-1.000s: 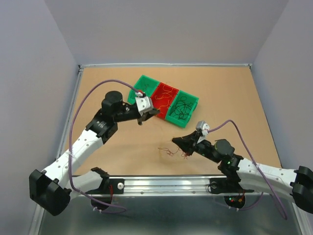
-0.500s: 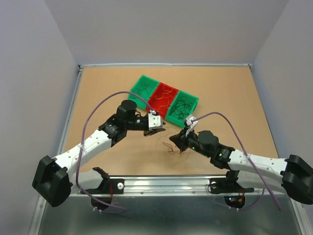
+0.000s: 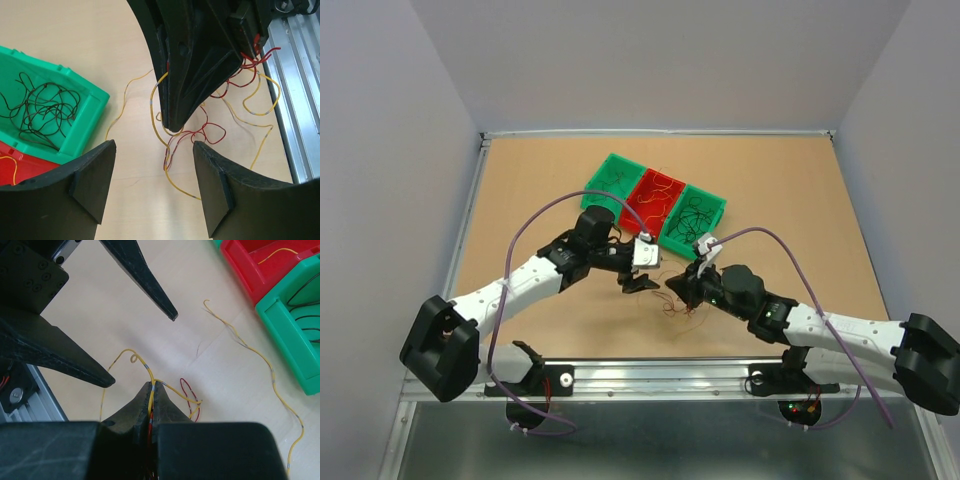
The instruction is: Untangle the cables
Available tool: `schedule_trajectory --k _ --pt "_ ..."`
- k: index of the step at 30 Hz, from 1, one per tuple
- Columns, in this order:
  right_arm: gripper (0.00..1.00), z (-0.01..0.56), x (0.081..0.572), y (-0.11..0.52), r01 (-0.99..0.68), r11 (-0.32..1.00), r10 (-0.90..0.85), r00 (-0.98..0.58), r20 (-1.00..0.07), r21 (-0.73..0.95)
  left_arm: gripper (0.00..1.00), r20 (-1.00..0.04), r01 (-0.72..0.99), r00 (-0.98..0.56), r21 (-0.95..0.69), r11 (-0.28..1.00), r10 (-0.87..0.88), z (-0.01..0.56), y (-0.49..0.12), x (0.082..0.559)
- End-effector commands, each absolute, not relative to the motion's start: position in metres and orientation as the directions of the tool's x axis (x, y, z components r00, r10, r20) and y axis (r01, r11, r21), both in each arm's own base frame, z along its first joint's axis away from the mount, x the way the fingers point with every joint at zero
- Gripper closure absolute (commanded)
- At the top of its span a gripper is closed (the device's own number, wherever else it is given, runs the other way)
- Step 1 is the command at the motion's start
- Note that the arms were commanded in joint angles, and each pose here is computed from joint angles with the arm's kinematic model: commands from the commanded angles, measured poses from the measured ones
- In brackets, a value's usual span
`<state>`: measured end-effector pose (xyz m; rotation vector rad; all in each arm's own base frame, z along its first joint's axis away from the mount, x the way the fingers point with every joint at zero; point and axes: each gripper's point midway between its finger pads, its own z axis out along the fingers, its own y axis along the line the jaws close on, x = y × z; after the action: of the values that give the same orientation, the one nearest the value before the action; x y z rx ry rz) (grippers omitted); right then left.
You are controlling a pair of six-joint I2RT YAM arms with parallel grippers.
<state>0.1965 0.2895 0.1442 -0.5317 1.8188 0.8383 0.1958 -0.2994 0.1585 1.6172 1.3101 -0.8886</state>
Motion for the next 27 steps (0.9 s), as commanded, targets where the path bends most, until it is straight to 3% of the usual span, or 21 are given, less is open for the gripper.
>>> schedule_trajectory --k 1,6,9,10,15,18,21,24,27 --pt "1.00 0.179 0.203 0.304 -0.707 0.635 0.082 -0.341 -0.937 0.313 0.26 -0.916 0.970 0.237 0.207 -0.125 0.323 0.181 -0.311 0.197" --pt "0.99 0.181 0.204 0.308 -0.714 0.626 0.079 -0.341 -0.937 0.313 0.38 -0.910 0.981 0.193 0.167 -0.101 0.367 0.170 -0.319 0.203" --pt "0.99 0.181 0.202 0.309 -0.720 0.618 0.080 -0.343 -0.936 0.317 0.69 -0.896 0.983 0.182 0.160 -0.088 0.406 0.160 -0.326 0.206" --pt "1.00 0.182 0.202 0.309 -0.721 0.616 0.081 -0.342 -0.936 0.317 1.00 -0.892 0.985 0.173 0.152 -0.083 0.418 0.157 -0.330 0.207" --pt "0.99 0.182 0.201 0.301 -0.699 0.635 0.091 -0.354 -0.931 0.328 1.00 -0.879 0.985 0.112 0.161 0.066 0.463 0.155 -0.329 0.236" --pt "0.96 0.166 0.218 0.270 -0.525 0.782 0.113 -0.409 -0.905 0.335 1.00 -0.897 0.959 0.067 0.180 0.221 0.437 0.168 -0.316 0.264" --pt "0.95 0.173 0.225 0.241 -0.391 0.847 0.198 -0.394 -0.898 0.359 1.00 -0.928 0.918 0.030 0.173 0.358 0.371 0.193 -0.297 0.289" --pt "0.74 0.173 0.225 0.212 -0.294 0.881 0.249 -0.378 -0.892 0.371 1.00 -0.950 0.860 0.016 0.172 0.481 0.313 0.217 -0.267 0.315" --pt "0.75 0.182 0.222 0.182 -0.214 0.894 0.313 -0.329 -0.891 0.393 1.00 -0.961 0.792 0.026 0.188 0.581 0.275 0.242 -0.243 0.326"
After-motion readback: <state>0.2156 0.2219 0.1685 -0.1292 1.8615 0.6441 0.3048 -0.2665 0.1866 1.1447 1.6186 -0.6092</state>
